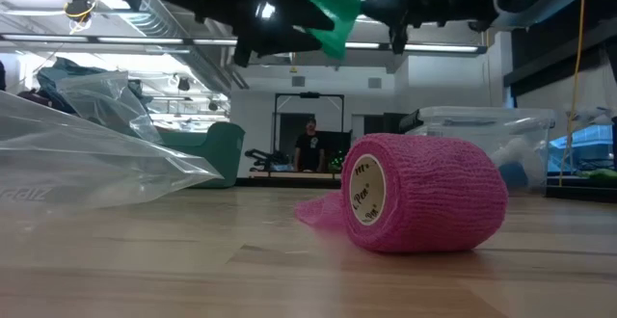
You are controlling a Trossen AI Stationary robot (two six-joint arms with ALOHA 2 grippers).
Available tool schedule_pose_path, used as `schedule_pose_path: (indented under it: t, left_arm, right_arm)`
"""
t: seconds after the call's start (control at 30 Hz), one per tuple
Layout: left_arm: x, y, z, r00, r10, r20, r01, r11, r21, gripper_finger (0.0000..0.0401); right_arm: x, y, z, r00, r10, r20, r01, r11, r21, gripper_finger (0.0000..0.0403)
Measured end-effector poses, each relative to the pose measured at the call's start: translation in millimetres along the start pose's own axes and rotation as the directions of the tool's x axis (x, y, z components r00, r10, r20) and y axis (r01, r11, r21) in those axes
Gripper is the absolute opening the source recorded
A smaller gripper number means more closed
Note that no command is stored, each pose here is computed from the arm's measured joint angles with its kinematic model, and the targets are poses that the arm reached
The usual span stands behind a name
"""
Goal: Roll bandage
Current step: Roll the green bandage
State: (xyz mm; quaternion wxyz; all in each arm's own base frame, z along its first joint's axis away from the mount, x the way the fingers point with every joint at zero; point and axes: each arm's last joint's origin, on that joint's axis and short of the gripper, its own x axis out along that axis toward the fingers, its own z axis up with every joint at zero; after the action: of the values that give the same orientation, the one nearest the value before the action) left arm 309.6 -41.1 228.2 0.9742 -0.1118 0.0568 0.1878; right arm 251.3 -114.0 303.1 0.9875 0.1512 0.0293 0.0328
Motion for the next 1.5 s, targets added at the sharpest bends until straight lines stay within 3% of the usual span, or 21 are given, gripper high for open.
schedule_pose_path:
  t: [0.2,0.47,0.8,0.97,1.2,1.3,1.5]
  left_arm:
    - [3.8,8.1,4.2,0.997,0.071,0.035,-0.07,0.997,-0.018,0.0182]
    - [4.1,7.9,10.7,0.994,0.062,0.09,-0.058,0.997,-0.041,0.0182]
    - [6.3,12.6,10.6,0.993,0.081,0.082,-0.078,0.996,-0.042,0.0179]
    - [9.2,18.6,12.0,0.991,0.104,0.083,-0.101,0.994,-0.039,0.0134]
    - [10.4,22.5,7.5,0.991,0.126,0.039,-0.125,0.992,-0.015,0.0017]
    - [10.4,22.7,7.8,0.99,0.136,0.044,-0.136,0.991,-0.004,0.001]
    - [10.5,27.4,10.1,0.965,0.248,0.082,-0.25,0.968,0.022,0.0004]
  right_arm:
    - [-2.6,4.4,1.5,0.999,0.052,-0.013,-0.052,0.998,-0.027,0.0]
    - [-3.8,-0.1,-15.1,0.987,-0.009,-0.158,0.005,1.0,-0.031,0.0]
    - [-3.5,-0.1,-13.1,0.99,-0.018,-0.138,0.013,0.999,-0.033,0.0]
    - [-3.4,0.9,-13.3,0.99,0.01,-0.143,-0.011,1.0,-0.004,0.0]
    - [-3.5,2.6,-13.6,0.986,0.068,-0.154,-0.064,0.997,0.036,0.0]
    - [-3.5,3.5,-14.0,0.982,0.096,-0.161,-0.087,0.994,0.061,0.0]
    - [2.6,16.4,-20.9,0.967,0.153,-0.206,-0.139,0.987,0.082,0.0]
